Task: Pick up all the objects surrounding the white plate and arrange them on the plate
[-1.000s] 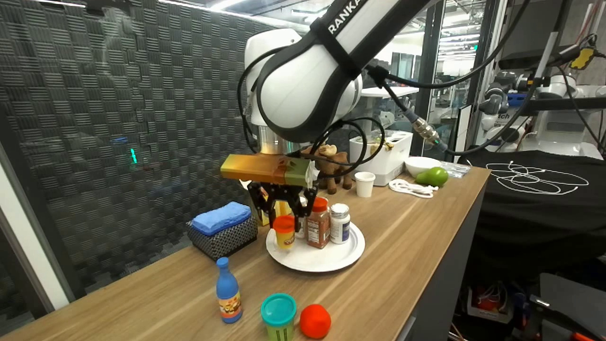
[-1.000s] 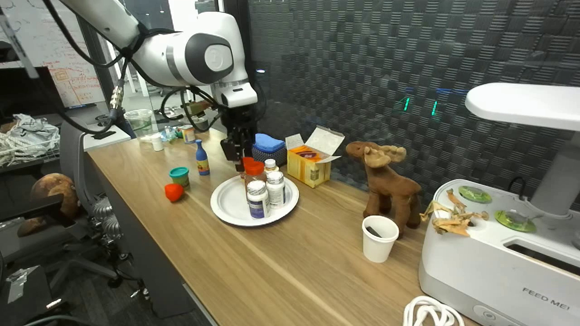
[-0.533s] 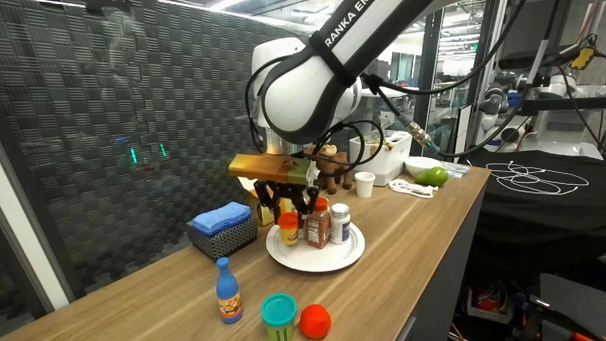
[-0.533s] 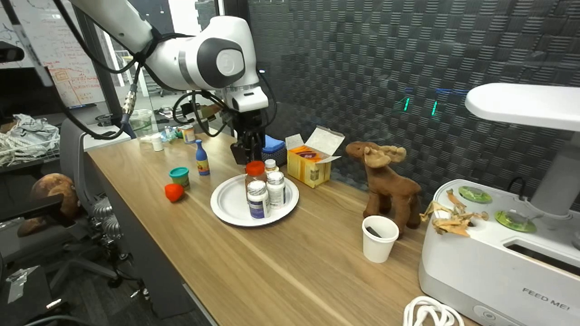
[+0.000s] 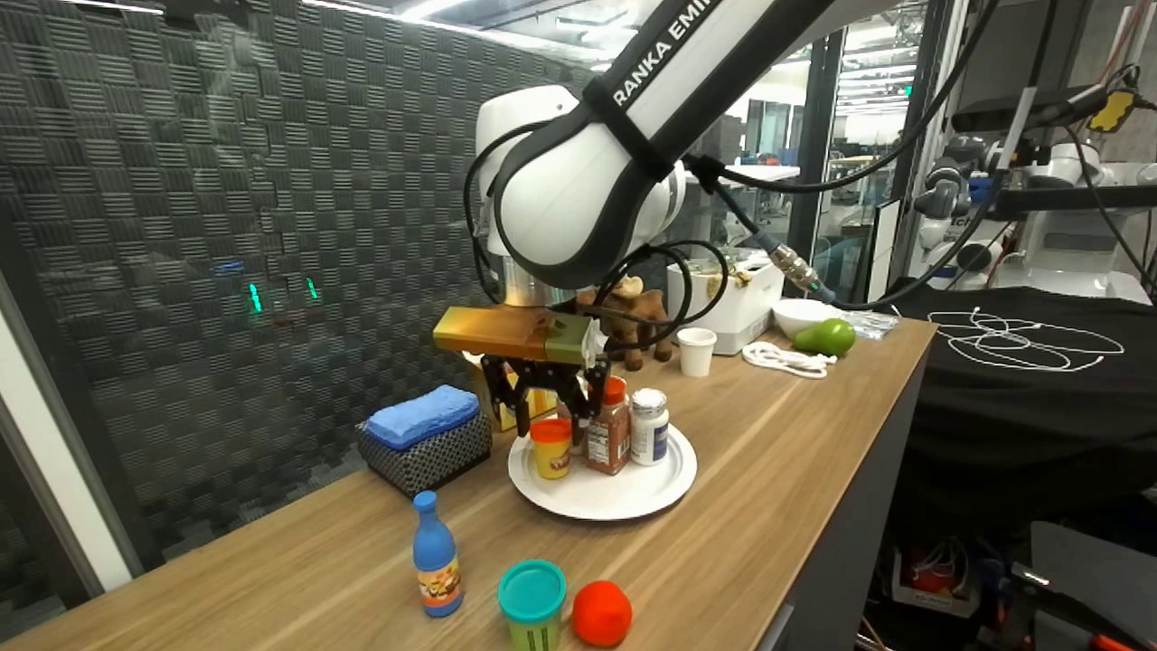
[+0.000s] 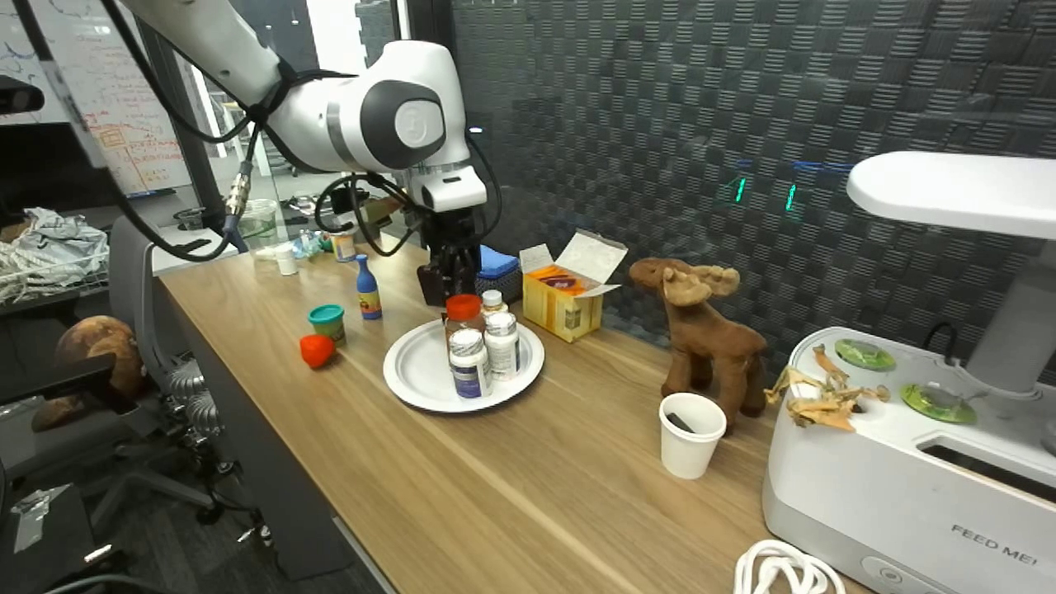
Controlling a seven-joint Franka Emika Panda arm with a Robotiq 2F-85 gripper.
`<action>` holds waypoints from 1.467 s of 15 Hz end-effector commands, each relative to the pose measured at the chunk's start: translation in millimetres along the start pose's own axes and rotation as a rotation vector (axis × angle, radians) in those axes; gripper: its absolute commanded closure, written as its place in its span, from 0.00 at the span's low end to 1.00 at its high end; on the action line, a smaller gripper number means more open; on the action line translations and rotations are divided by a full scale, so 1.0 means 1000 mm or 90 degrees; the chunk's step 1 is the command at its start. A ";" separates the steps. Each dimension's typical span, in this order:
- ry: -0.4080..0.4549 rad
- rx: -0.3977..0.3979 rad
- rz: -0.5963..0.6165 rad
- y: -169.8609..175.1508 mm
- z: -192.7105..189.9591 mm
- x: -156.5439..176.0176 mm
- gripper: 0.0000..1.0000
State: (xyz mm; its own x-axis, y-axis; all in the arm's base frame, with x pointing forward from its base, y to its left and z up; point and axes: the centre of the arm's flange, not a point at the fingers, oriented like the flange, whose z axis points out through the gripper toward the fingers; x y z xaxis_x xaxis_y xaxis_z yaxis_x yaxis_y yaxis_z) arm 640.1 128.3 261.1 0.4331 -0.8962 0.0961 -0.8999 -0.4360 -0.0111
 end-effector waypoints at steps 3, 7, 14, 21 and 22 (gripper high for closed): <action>0.011 0.042 -0.014 -0.012 -0.032 -0.007 0.00; 0.023 0.071 -0.081 -0.005 -0.078 -0.027 0.00; 0.023 0.126 -0.326 0.028 -0.146 -0.081 0.00; 0.011 0.156 -0.568 0.079 -0.189 -0.122 0.00; -0.002 0.156 -0.603 0.085 -0.185 -0.128 0.00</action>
State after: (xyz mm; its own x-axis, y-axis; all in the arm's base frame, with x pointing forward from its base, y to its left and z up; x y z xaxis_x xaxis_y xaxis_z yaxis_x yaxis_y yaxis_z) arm 533.6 230.4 428.5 0.9334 -0.3030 0.1921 -0.2814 -0.9505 -0.1319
